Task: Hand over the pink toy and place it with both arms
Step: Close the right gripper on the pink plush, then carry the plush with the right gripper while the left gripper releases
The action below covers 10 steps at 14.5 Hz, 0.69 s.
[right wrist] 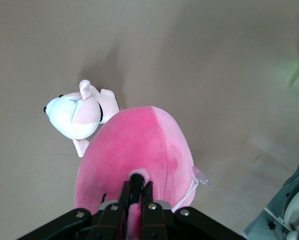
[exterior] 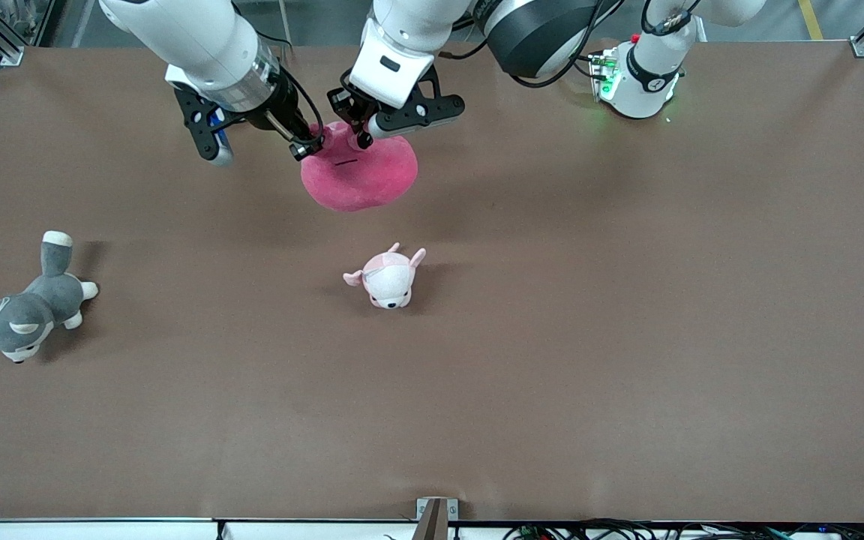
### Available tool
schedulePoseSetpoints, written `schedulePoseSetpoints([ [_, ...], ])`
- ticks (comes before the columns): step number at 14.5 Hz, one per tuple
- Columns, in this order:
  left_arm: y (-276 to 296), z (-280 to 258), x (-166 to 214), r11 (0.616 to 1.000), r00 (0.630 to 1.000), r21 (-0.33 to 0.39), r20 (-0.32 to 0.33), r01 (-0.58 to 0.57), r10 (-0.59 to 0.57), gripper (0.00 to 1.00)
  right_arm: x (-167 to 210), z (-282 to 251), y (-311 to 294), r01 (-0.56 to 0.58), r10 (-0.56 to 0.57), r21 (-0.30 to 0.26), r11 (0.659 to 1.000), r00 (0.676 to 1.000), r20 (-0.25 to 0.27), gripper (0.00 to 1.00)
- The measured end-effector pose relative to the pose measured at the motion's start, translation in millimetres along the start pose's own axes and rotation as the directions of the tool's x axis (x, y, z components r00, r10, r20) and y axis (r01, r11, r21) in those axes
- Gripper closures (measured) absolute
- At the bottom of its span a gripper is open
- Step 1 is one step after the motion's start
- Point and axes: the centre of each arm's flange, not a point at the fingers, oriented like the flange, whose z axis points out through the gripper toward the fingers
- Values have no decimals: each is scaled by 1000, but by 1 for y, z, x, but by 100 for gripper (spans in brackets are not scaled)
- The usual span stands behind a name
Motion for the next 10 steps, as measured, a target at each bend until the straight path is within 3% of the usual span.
schedulePoseSetpoints([
  [1,0,-2,0,1000,1000,-4,-1,0,0,88,6,-2,-1,12,-12,3,1000,1000,1,89],
  [4,1,-18,-4,1000,1000,-25,-12,-6,5,63,48,-6,-2,77,-77,1,997,997,5,89],
  [6,-3,-35,-6,1000,1000,-24,-27,-8,8,41,104,-3,1,138,-138,-7,990,990,14,89],
  [10,-42,-103,17,989,990,100,-78,-112,120,3,241,17,30,267,-267,-8,964,962,54,89],
])
